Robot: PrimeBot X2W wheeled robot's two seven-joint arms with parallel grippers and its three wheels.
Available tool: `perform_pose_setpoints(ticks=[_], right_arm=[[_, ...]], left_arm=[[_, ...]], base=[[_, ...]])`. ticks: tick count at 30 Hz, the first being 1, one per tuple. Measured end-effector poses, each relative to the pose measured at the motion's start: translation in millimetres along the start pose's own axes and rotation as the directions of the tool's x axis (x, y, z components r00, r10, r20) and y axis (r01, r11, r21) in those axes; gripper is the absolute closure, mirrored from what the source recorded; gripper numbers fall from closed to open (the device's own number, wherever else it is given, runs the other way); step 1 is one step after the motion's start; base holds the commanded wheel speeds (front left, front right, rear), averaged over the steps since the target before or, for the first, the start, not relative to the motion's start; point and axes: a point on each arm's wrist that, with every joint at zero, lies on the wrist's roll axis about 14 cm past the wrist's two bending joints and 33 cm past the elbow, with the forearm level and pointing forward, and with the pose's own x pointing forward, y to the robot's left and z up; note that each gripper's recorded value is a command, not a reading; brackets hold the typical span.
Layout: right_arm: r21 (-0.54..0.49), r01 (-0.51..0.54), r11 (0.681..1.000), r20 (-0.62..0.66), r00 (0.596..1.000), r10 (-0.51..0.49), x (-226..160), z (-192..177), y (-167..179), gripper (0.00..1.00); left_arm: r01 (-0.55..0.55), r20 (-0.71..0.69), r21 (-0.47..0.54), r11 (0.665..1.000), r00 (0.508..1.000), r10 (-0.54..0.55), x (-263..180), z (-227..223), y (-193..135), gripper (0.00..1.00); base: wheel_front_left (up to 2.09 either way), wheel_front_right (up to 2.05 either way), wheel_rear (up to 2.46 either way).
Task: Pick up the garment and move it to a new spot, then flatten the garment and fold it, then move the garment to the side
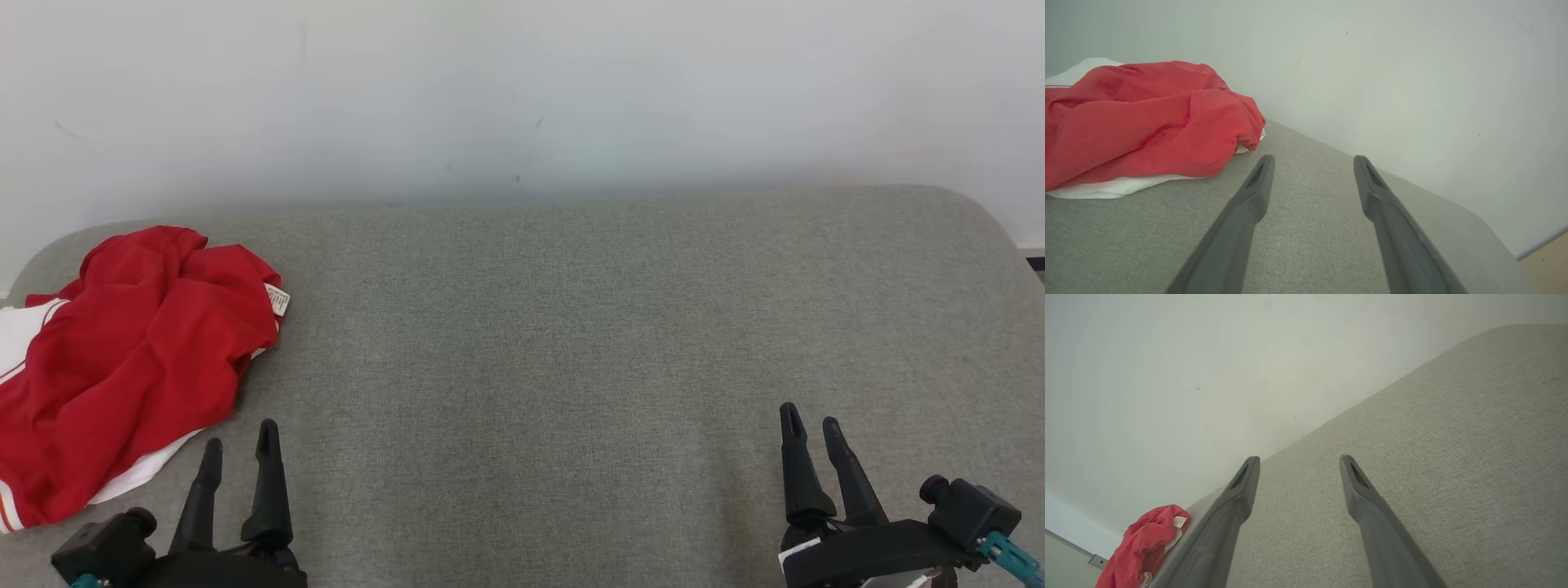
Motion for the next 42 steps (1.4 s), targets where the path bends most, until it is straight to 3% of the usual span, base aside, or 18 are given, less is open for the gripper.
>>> perform_pose_setpoints(ticks=[20,42], right_arm=[[-0.183,-0.035,0.983,-0.005,0.999,0.034,-0.8,-5.5,5.5,0.0],[-0.351,-0.098,0.931,-0.005,0.995,0.103,-1.1,-7.8,20.3,0.0]], left_arm=[[0.02,0.048,0.188,0.982,0.998,-0.029,-0.7,9.1,-4.1,0.0],[0.054,0.069,0.307,0.95,0.995,-0.079,-6.8,10.8,-7.8,0.0]], base=[[0.0,0.0,0.0],[0.0,0.0,0.0]])
